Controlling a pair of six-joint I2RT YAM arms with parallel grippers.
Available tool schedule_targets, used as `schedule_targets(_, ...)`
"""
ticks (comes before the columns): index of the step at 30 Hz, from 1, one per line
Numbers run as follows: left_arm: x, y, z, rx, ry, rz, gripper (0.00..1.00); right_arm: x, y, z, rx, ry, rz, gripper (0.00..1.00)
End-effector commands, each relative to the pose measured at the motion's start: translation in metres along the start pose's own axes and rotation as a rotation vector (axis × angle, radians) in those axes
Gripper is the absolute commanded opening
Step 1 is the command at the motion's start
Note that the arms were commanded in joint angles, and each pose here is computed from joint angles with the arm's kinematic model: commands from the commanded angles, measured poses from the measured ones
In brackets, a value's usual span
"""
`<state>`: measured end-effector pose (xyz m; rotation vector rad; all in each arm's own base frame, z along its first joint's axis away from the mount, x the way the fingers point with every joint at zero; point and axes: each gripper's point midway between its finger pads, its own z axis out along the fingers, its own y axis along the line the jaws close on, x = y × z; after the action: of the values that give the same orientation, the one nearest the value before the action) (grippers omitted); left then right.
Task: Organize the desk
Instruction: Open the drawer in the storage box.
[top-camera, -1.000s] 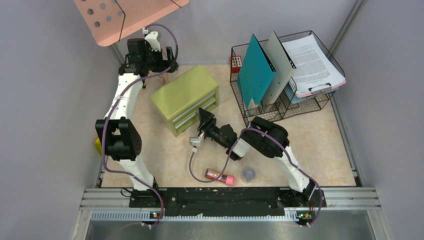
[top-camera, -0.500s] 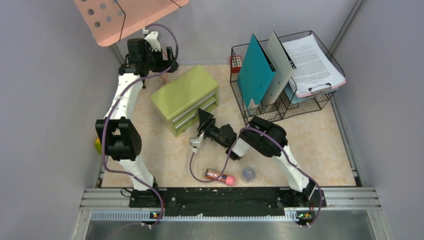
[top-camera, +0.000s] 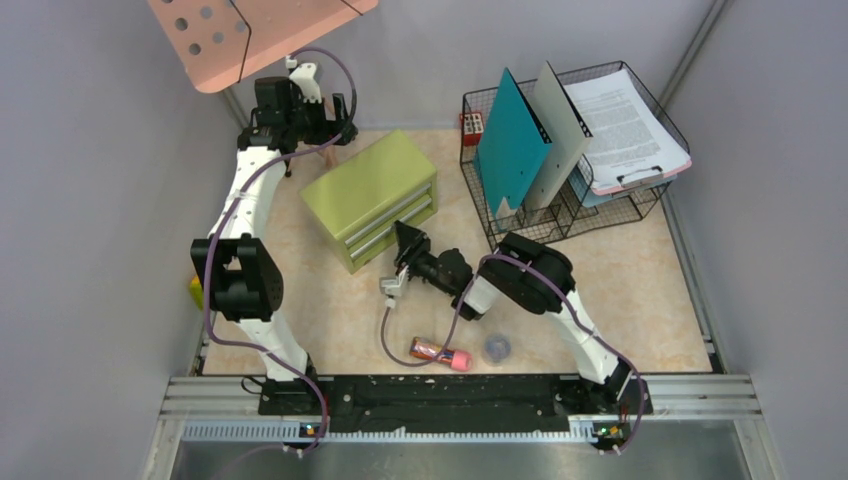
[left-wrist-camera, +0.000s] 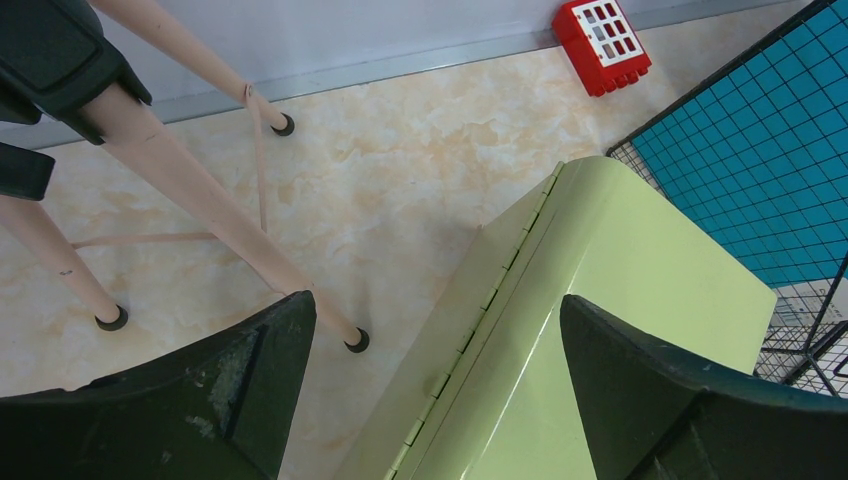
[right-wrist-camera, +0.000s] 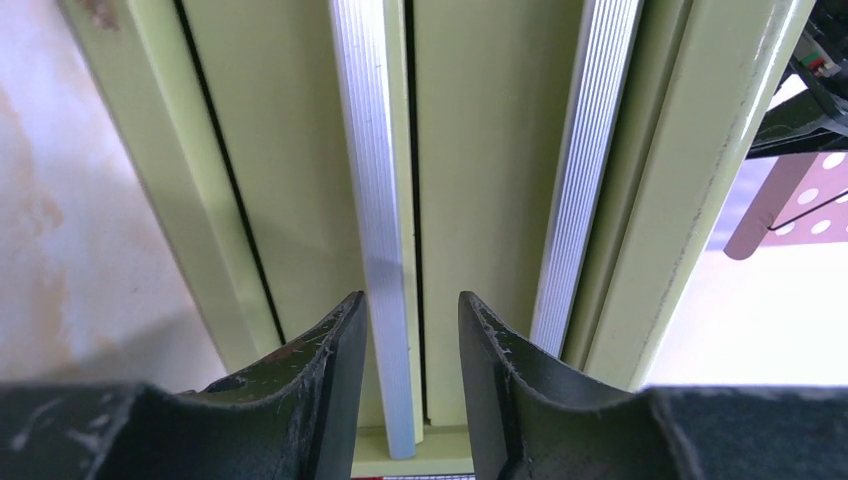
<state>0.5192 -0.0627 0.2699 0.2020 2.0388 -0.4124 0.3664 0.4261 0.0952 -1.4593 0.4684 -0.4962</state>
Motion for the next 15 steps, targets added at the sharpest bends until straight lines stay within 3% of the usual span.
schedule_targets(1,0.074,0.009,0.012,-0.017,0.228,-0.15,0.97,0.003,-0.01,0.014,0.045,-0.009,0.016,0.38)
schedule_targets(15,0.072,0.007,0.013,-0.003,0.225,-0.154,0.97,0.01,-0.003,0.027,0.037,0.0,0.012,0.36)
